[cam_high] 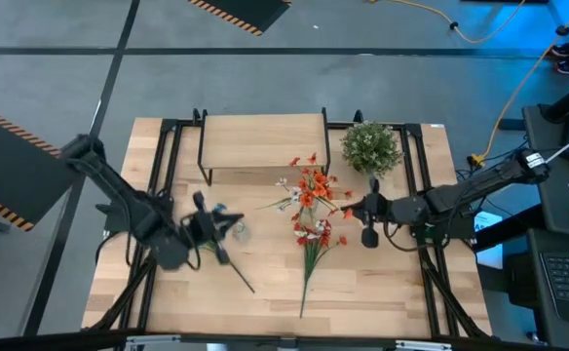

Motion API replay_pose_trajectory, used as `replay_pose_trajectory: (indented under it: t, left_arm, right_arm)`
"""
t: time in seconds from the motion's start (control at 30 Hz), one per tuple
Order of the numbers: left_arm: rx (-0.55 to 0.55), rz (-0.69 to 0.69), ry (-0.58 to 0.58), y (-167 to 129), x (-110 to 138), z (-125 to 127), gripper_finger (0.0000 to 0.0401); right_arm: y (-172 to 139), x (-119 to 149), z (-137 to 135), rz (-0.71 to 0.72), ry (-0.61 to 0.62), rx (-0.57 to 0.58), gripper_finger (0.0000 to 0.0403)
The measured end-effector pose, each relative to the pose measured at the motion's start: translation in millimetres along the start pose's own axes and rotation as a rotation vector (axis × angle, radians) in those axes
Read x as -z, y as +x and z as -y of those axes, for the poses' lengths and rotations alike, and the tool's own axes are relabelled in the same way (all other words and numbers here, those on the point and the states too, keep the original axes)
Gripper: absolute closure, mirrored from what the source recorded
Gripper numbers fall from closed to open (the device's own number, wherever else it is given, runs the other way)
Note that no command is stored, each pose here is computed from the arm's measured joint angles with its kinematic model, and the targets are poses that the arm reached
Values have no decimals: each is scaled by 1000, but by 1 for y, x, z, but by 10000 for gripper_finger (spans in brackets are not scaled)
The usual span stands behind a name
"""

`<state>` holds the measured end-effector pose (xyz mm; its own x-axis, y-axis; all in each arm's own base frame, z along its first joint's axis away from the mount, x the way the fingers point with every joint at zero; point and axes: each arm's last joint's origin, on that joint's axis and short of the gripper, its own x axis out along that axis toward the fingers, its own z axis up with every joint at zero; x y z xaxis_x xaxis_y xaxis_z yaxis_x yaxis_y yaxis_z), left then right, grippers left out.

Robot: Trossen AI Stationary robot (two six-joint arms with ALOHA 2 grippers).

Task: Pick and place flowers into a vace then onto a shelf
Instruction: Put the blue flowers into the left transparent vase

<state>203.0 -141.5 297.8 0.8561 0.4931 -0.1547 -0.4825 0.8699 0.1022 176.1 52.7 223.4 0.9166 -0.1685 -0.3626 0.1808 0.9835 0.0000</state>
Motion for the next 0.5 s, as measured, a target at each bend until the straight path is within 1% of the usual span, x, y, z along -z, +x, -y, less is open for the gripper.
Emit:
replay_pose_trajectory:
  t: [0.1,0.2,0.3,0.4,0.5]
  left_arm:
    - [-2,-2,-9,-1,-2,25,400]
    - [-2,-29,0,1,-7,43,399]
    - [-5,-70,-38,3,-15,54,400]
    - [8,-153,-80,4,-20,61,399]
    - [19,-288,-142,6,-22,65,400]
  right_arm:
    - [-8,6,-5,-41,17,-37,401]
    - [-14,4,-12,-12,-6,-90,400]
    - [-19,2,-17,15,-34,-130,400]
    - [-21,2,-19,19,-58,-147,400]
    - [-21,3,-20,18,-63,-151,400]
